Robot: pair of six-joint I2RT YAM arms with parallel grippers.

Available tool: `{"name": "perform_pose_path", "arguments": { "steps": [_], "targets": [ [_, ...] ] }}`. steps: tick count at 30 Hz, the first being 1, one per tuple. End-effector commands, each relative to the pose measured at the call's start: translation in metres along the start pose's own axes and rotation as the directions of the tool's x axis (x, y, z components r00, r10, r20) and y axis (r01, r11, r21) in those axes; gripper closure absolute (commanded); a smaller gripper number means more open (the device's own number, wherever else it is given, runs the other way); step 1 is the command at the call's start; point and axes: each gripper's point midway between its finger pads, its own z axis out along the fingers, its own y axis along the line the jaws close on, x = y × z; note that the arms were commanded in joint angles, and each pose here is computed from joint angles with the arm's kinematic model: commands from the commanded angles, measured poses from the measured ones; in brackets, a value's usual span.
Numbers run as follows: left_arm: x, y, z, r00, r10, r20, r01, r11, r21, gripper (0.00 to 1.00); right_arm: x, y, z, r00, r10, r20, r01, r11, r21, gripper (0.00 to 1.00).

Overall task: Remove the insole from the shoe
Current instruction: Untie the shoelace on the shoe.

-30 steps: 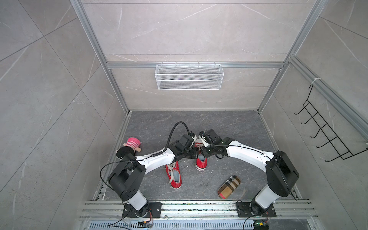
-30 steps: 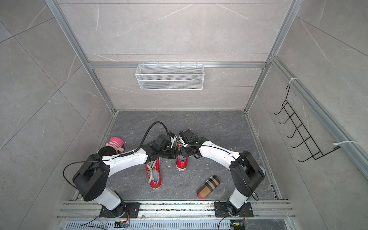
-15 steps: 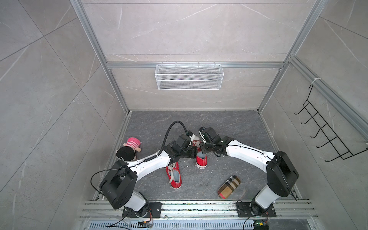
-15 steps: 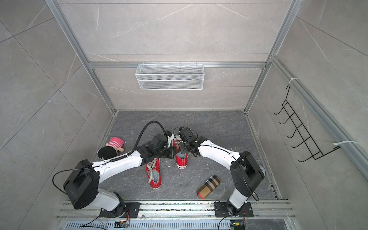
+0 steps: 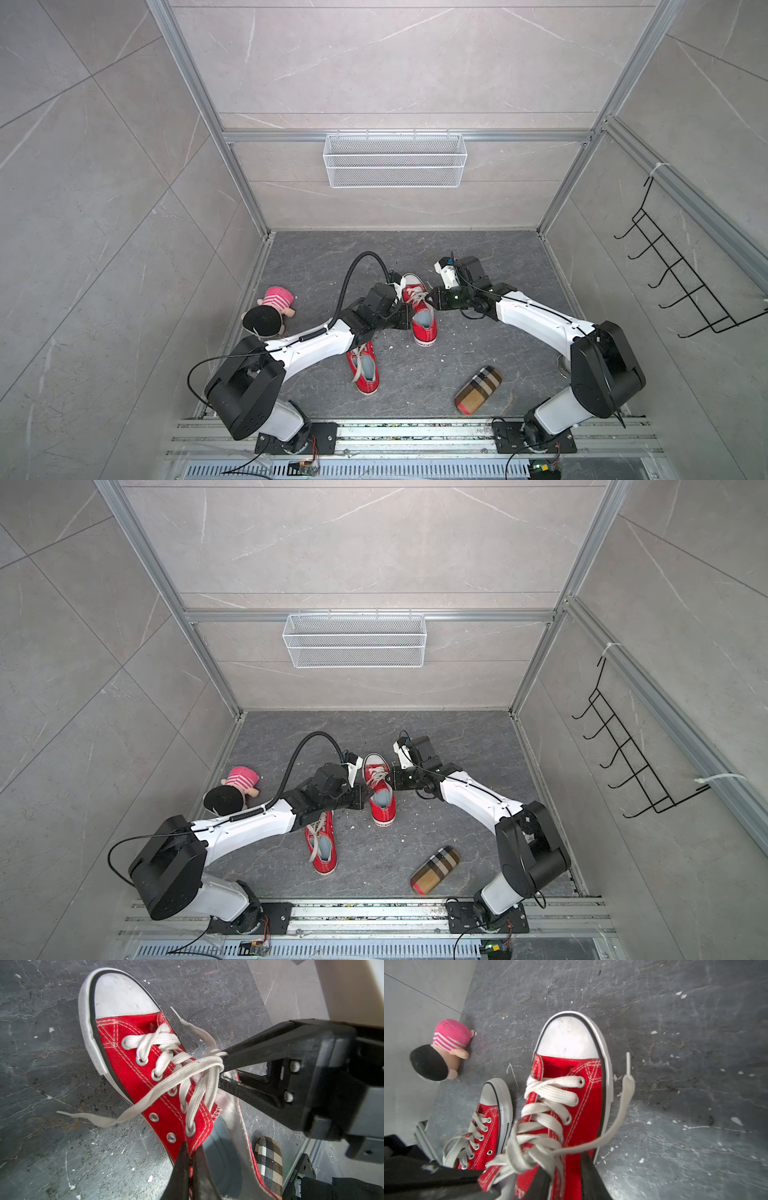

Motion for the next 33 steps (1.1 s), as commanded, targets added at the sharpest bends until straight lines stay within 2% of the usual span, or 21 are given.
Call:
{"name": "perform_pose_path", "arguments": {
  "steps": [1, 3, 10, 13, 19, 22, 25, 33],
  "targets": [
    [0.025, 0.01, 0.008, 0.996, -0.039, -0.075, 0.038, 0.999, -0.014, 1.0, -0.043, -0.016, -0.014, 0.985, 0.05, 0.167, -0.052, 0.999, 0.006, 0.76],
    [0.028, 0.011, 0.014, 0.996, -0.045, -0.081, 0.045, 0.999, -0.006, 1.0, -0.042, -0.013, -0.015, 0.984, 0.064, 0.166, -0.061, 0.998, -0.024, 0.77],
    [0.037, 0.015, 0.027, 0.994, -0.072, -0.086, 0.071, 0.997, -0.007, 1.0, -0.03, -0.01, -0.012, 0.991, 0.066, 0.118, -0.059, 0.997, -0.058, 0.91],
    [0.037, 0.015, 0.029, 0.994, -0.082, -0.078, 0.083, 0.997, -0.001, 1.0, -0.023, -0.01, -0.015, 0.995, 0.04, 0.088, -0.036, 0.998, -0.044, 0.88],
    [0.034, 0.012, 0.026, 0.994, -0.087, -0.06, 0.088, 0.996, 0.003, 1.0, 0.013, -0.004, -0.023, 1.0, -0.012, -0.012, 0.012, 1.0, -0.029, 0.74],
    [0.034, 0.012, 0.026, 0.995, -0.086, -0.06, 0.086, 0.996, 0.004, 1.0, 0.038, 0.006, -0.011, 0.996, -0.019, -0.083, 0.015, 0.999, -0.044, 0.73],
    [0.034, 0.011, 0.027, 0.994, -0.086, -0.065, 0.086, 0.996, 0.002, 1.0, 0.049, 0.013, 0.002, 0.993, -0.028, -0.117, 0.024, 0.999, -0.038, 0.73],
    [0.036, 0.011, 0.027, 0.994, -0.082, -0.072, 0.082, 0.997, -0.007, 1.0, 0.048, 0.019, 0.011, 0.988, -0.068, -0.139, 0.069, 0.998, 0.005, 0.73]
  ]
}}
